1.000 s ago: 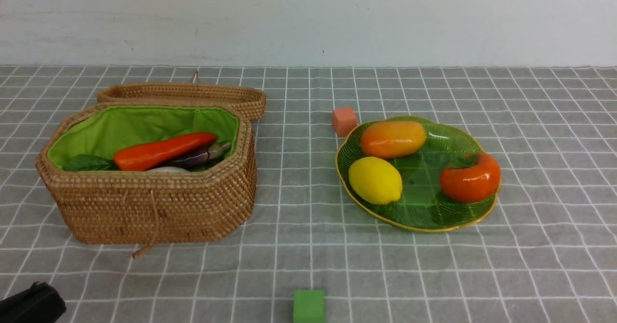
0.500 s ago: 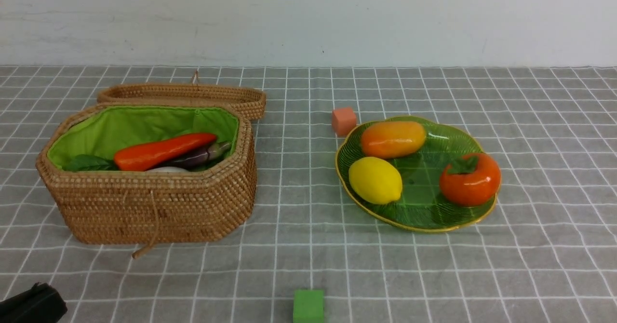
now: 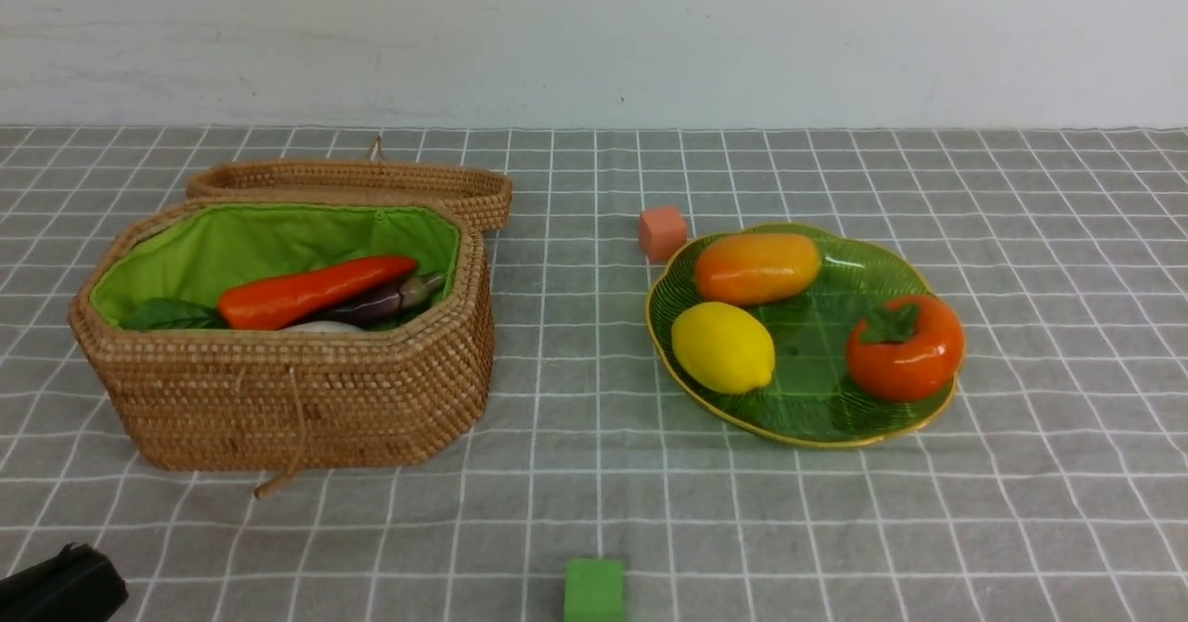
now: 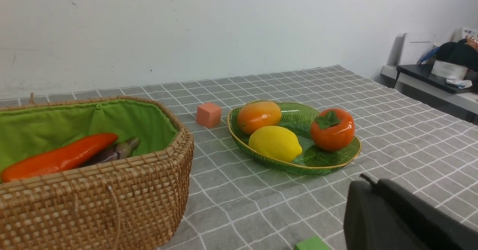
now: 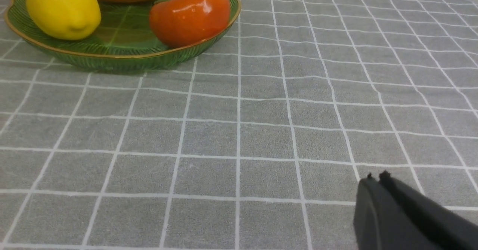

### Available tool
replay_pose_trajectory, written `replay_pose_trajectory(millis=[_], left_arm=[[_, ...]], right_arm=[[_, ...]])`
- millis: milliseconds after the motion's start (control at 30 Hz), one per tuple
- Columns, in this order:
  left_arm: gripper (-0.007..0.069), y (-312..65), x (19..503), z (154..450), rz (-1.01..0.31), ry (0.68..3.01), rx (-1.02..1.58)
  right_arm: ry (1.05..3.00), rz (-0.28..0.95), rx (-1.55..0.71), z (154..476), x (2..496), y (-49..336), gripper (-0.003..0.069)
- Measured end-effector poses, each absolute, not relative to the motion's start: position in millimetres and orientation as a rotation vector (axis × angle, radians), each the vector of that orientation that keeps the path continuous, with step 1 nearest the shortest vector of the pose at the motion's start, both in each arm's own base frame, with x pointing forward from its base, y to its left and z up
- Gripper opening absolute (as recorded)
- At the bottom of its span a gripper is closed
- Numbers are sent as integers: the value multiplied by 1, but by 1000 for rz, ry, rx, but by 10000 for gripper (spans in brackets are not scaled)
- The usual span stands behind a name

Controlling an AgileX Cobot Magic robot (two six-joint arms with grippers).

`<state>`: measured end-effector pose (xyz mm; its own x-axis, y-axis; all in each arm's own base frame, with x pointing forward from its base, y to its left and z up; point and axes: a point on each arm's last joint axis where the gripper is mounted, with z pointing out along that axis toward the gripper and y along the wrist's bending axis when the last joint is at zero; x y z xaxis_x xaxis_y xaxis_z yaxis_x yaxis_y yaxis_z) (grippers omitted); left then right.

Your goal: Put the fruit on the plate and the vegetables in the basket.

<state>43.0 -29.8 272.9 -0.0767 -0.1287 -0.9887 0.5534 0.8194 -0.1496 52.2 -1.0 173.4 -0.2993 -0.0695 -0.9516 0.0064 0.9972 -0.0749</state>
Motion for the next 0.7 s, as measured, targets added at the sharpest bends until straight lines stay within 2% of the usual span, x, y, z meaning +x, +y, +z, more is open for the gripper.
replay_pose_trajectory(millis=[700], left_arm=[[26,-30,43,273,-582,1552,350]], right_arm=[[1876,-75,-47,174,52,-1,-7]])
